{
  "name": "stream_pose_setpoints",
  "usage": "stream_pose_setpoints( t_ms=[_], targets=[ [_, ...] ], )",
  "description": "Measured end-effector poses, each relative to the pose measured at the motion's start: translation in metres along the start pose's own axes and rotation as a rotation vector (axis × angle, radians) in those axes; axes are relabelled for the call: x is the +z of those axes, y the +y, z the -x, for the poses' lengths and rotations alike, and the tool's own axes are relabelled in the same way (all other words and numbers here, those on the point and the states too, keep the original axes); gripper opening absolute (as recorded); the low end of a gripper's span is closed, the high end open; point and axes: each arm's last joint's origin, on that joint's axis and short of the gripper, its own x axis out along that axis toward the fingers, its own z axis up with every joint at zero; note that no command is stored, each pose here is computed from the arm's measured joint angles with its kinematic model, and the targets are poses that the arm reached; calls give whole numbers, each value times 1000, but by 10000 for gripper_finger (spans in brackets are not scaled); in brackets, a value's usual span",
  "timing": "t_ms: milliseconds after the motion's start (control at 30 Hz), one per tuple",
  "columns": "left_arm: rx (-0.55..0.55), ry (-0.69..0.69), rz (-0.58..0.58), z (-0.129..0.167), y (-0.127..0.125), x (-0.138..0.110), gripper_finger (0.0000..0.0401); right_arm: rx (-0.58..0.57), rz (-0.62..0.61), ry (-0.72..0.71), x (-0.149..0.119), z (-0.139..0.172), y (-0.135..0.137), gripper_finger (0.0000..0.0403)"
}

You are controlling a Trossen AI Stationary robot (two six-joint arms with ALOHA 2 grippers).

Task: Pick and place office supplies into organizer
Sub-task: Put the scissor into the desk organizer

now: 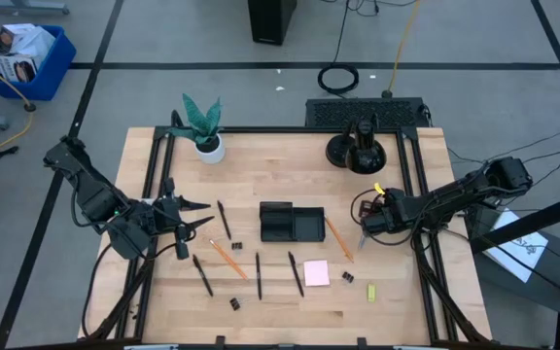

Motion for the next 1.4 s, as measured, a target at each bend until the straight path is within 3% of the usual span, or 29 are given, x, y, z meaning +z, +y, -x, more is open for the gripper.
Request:
stream_pose_setpoints(
  t_ms=[700, 1033, 1400],
  targets=[
    [-1, 1, -1, 0, 0, 0, 127, -5, -34, 5, 0, 0, 0, 76],
    [-2, 1, -1, 0, 0, 0, 127, -9, -32, 4, 0, 0, -1, 15],
    [-10, 9, -5, 0, 0, -1, 127, -19, 4, 17, 0, 0, -1, 15]
  ],
)
